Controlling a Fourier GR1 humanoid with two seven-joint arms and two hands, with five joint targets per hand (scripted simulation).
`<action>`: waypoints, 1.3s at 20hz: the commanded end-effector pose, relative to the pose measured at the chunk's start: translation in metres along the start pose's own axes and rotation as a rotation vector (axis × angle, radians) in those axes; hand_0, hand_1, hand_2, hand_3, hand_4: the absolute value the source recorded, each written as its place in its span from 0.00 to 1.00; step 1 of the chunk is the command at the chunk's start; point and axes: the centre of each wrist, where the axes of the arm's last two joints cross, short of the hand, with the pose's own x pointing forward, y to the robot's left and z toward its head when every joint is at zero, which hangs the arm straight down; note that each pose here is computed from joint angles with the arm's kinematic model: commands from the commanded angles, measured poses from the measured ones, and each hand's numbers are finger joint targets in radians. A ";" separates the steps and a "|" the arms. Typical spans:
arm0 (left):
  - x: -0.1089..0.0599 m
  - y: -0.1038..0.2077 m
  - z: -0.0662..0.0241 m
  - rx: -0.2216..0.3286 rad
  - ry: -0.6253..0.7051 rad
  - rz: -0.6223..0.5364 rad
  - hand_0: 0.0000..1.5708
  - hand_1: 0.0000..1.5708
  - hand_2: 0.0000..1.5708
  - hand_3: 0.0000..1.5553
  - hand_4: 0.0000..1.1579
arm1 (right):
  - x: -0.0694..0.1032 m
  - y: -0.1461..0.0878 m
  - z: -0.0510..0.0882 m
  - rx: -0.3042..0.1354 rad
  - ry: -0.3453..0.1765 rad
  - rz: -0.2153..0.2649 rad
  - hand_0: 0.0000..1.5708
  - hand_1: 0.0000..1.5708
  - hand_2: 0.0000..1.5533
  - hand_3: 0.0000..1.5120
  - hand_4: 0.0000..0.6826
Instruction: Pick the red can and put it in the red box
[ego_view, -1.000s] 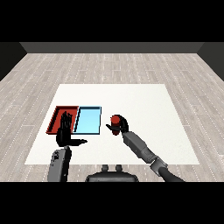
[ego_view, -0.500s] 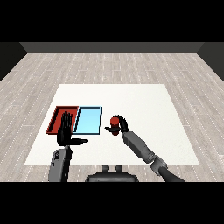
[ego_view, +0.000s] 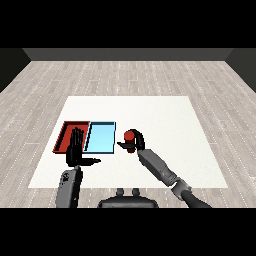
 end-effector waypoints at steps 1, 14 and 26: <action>0.003 0.008 -0.0018 0.001 -0.003 -0.014 0.00 0.00 0.00 0.00 0.00 | 0.024 -0.004 -0.005 -0.010 -0.049 -0.008 0.98 0.98 0.95 0.91 0.86; 0.030 -0.046 -0.0014 -0.128 0.027 0.023 0.00 0.00 0.00 0.00 0.00 | 0.094 -0.017 0.039 0.004 -0.325 -0.090 0.95 0.95 0.93 0.92 0.92; 0.026 -0.091 -0.0367 -0.201 0.121 -0.030 0.00 0.00 0.00 0.00 0.00 | 0.110 -0.032 0.033 0.002 -0.392 -0.061 0.92 0.92 0.91 0.91 0.91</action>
